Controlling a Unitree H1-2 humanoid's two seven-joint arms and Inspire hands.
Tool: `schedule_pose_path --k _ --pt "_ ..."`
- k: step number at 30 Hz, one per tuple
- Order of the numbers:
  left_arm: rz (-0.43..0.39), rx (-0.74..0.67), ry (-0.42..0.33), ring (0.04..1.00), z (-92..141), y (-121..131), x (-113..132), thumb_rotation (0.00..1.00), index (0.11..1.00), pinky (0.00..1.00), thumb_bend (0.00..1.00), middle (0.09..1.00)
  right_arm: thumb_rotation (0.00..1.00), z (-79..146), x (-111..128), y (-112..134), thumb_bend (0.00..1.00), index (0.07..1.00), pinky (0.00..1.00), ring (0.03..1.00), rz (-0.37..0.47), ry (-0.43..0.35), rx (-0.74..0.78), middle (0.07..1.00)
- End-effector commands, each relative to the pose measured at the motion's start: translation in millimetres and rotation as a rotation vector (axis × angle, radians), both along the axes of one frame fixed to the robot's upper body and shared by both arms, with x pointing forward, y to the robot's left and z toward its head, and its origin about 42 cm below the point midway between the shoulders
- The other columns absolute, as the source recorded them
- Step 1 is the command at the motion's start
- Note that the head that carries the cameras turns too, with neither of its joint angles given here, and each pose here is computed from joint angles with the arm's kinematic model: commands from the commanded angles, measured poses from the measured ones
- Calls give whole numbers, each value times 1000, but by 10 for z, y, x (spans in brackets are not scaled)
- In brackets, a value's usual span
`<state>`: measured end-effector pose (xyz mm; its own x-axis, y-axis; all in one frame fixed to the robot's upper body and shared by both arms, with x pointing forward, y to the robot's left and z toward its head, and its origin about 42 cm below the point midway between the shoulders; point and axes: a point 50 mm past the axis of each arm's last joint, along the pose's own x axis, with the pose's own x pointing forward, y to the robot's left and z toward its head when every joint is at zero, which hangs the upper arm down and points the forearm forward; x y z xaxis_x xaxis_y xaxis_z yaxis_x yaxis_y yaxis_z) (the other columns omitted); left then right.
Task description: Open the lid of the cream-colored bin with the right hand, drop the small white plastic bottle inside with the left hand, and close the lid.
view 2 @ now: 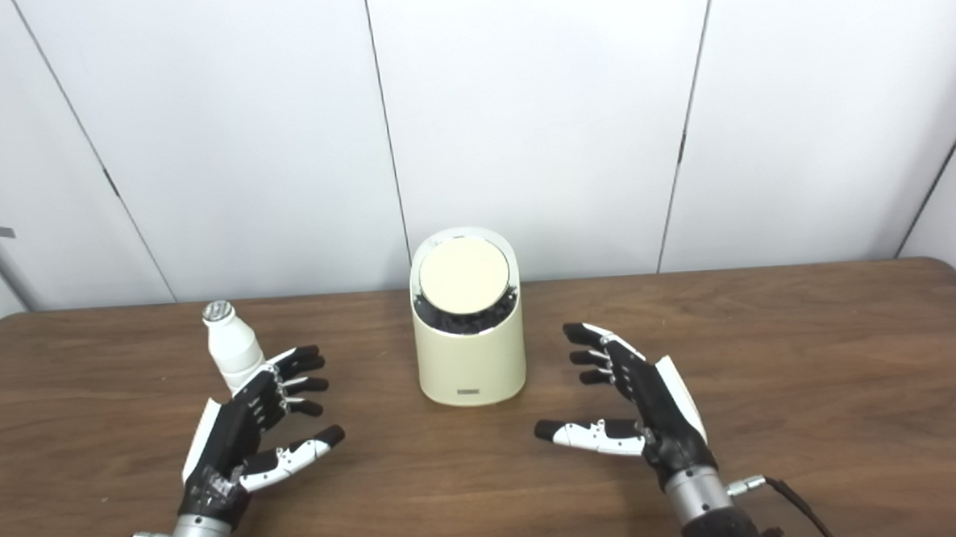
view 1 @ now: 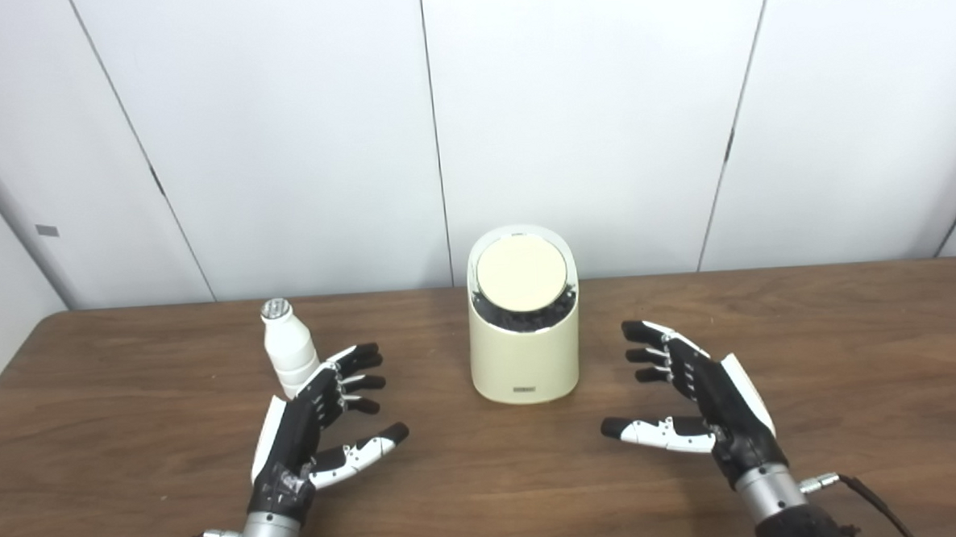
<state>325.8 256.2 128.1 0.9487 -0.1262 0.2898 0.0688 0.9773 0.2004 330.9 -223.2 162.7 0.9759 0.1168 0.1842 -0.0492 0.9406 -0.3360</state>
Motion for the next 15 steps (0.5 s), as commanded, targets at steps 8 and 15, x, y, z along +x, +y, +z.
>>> schedule_pose_path --k 8,15 --pt "-15 4 -38 712 14 -25 21 0 809 587 630 794 213 182 30 36 782 797 720 789 10 -82 18 837" --pt "-19 -15 -32 723 6 -40 37 0 809 605 634 798 228 185 42 42 780 814 714 788 8 -83 19 838"
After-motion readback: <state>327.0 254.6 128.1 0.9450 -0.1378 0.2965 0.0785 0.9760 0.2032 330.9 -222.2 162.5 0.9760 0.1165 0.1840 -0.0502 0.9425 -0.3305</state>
